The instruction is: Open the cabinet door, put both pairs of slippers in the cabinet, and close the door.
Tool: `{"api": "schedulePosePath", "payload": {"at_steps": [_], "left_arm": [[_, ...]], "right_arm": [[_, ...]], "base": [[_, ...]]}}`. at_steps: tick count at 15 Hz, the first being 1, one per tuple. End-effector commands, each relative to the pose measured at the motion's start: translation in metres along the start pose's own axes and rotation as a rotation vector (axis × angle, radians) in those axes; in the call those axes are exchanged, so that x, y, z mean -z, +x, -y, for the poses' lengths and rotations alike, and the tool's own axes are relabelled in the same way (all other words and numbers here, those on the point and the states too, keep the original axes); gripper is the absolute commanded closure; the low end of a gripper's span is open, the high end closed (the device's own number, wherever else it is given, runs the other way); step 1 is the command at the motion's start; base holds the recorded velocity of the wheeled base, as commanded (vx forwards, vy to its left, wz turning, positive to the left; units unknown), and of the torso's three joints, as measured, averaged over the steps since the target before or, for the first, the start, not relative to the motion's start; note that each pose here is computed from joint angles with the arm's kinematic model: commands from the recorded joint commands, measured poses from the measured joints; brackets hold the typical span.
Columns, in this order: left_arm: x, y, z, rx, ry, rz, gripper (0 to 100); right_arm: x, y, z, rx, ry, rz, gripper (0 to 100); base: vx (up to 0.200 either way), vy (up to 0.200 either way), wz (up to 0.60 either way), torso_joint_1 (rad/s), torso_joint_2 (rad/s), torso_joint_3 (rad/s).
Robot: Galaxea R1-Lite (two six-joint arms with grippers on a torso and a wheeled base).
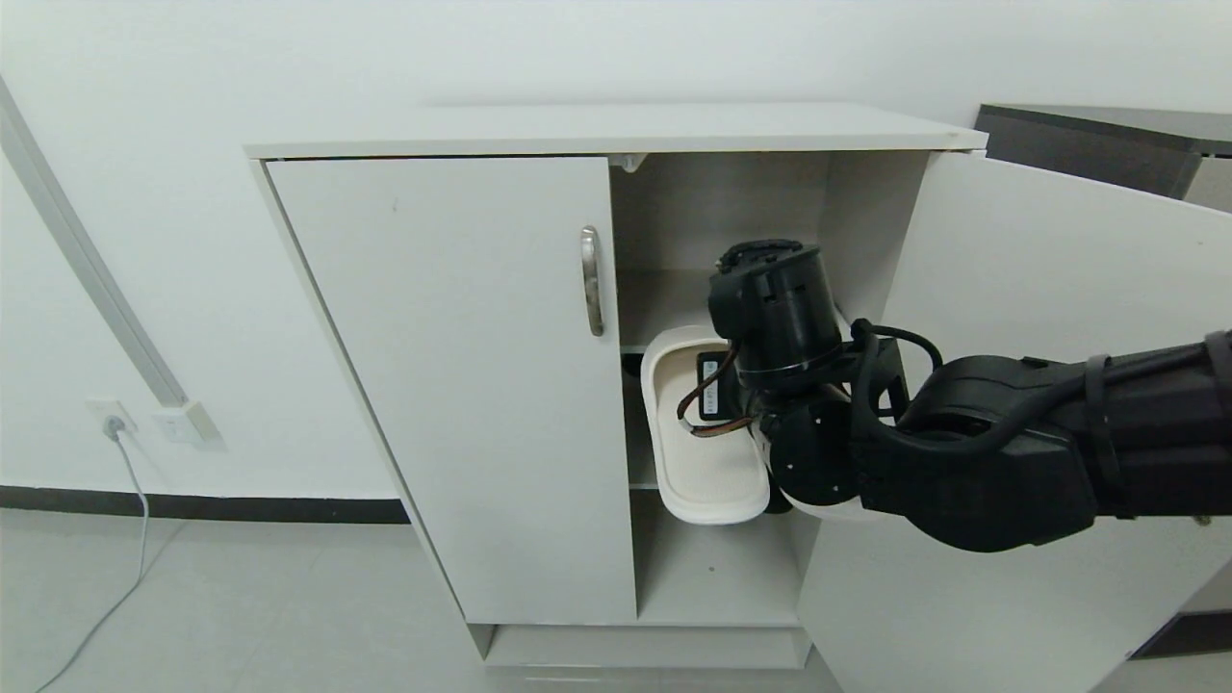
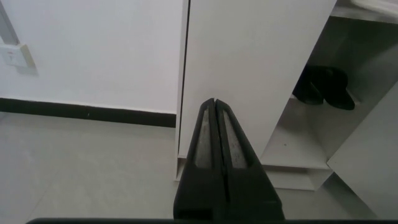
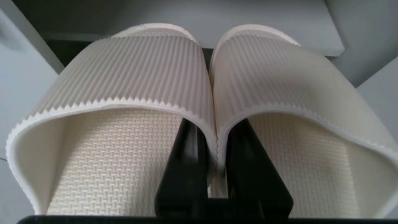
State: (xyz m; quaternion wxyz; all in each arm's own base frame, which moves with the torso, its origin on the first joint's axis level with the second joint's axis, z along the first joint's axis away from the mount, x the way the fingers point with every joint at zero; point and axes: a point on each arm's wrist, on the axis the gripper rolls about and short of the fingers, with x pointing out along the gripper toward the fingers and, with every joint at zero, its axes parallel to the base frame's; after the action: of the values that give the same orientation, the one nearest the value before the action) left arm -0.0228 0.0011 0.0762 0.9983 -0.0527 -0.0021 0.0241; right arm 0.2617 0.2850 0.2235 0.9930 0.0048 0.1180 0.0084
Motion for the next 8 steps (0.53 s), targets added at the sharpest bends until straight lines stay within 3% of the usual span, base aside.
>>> {"api": "schedulePosePath", "payload": {"at_steps": [1,8], "left_arm": [[-0.0001,0.0000,0.0000,-0.001,0.000,0.001,100],[-0.0001,0.0000,0.0000,-0.001,0.000,0.001,100]], "right_arm": [[0.0011,0.0011,-0.0005,-0.001,-0.002,-0.002,100],[0.0013,0.0020,0.0004,0.004,-0.001,-0.002,100]], "base": [[0.200,0.000,0.00,0.002,0.00,0.002],[0.200,0.000,0.00,0.001,0.00,0.003]]}}
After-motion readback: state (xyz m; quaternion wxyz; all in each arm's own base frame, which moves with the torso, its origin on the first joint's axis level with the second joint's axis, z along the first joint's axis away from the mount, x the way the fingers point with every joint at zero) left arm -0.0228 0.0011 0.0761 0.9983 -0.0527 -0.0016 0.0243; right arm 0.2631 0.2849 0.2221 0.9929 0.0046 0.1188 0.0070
